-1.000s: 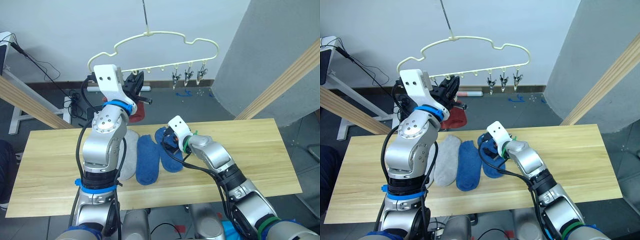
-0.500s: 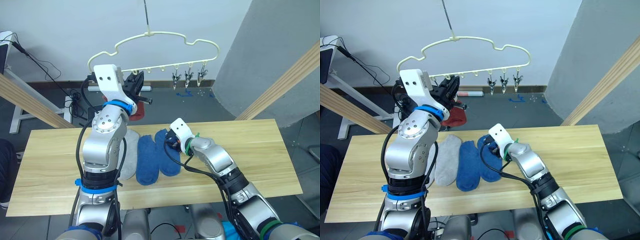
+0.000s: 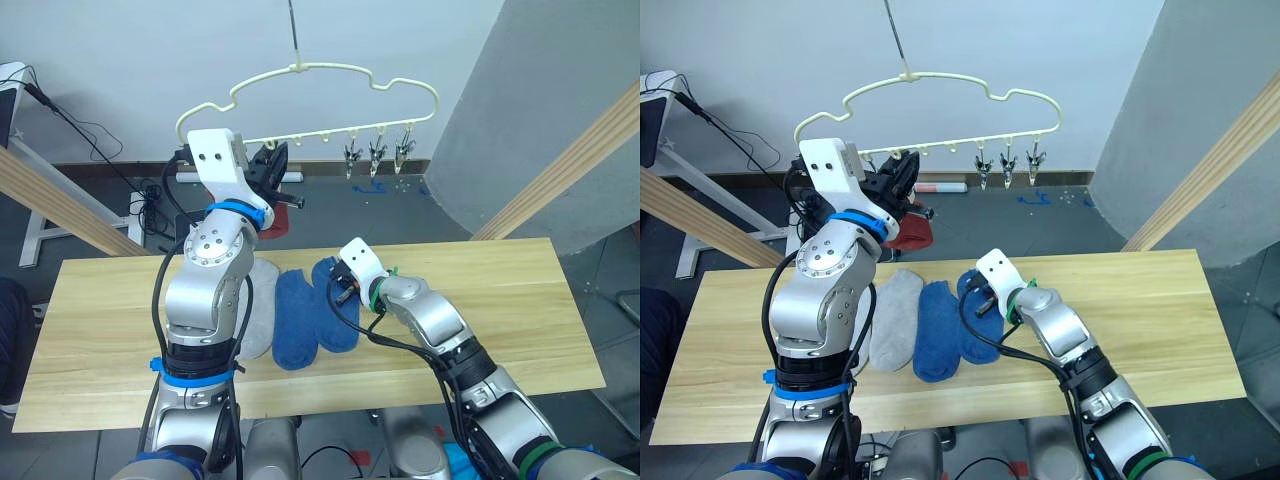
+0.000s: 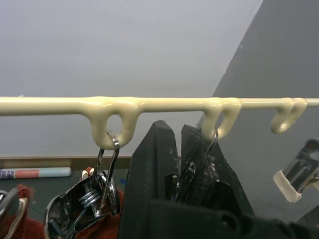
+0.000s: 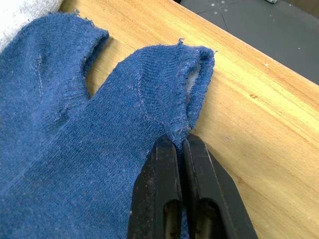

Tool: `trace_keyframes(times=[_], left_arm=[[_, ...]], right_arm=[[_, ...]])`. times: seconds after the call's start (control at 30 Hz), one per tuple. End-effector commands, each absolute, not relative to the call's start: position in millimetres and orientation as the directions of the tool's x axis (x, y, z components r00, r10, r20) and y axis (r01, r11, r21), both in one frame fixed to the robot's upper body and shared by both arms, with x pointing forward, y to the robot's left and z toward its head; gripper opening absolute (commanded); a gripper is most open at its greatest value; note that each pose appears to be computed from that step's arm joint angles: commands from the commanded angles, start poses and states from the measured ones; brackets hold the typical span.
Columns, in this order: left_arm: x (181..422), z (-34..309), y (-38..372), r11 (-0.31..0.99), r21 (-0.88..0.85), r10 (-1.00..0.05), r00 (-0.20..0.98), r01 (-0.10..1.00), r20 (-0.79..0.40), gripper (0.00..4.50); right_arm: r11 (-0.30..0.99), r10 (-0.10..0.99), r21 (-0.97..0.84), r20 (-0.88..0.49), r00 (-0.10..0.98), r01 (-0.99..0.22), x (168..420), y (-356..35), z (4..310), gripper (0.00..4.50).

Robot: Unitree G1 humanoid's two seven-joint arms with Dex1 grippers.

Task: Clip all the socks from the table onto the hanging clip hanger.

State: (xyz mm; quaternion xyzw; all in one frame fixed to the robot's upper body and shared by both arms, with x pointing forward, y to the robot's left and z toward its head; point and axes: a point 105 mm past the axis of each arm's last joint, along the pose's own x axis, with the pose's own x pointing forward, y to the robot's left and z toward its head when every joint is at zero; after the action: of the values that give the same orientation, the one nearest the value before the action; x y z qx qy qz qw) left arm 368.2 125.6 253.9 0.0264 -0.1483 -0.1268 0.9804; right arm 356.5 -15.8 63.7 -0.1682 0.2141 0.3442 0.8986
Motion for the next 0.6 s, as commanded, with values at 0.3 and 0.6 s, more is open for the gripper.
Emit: trace_keyframes(times=[0.3, 0.6], left_arm=[[361.9, 279.2, 130.3, 0.948, 0.036, -0.312, 0.903, 0.316, 0.296, 0.19], [360.2, 277.8, 136.4, 0.931, -0.043, -0.344, 0.908, 0.363, 0.239, 0.19]], right_arm=[[0.65, 0.688, -0.17, -0.282, 0.669, -0.74, 349.3, -9.4, 127.2, 0.04], [0.643, 0.725, -0.168, -0.181, 0.664, -0.748, 348.7, 15.1, 158.6, 0.04]])
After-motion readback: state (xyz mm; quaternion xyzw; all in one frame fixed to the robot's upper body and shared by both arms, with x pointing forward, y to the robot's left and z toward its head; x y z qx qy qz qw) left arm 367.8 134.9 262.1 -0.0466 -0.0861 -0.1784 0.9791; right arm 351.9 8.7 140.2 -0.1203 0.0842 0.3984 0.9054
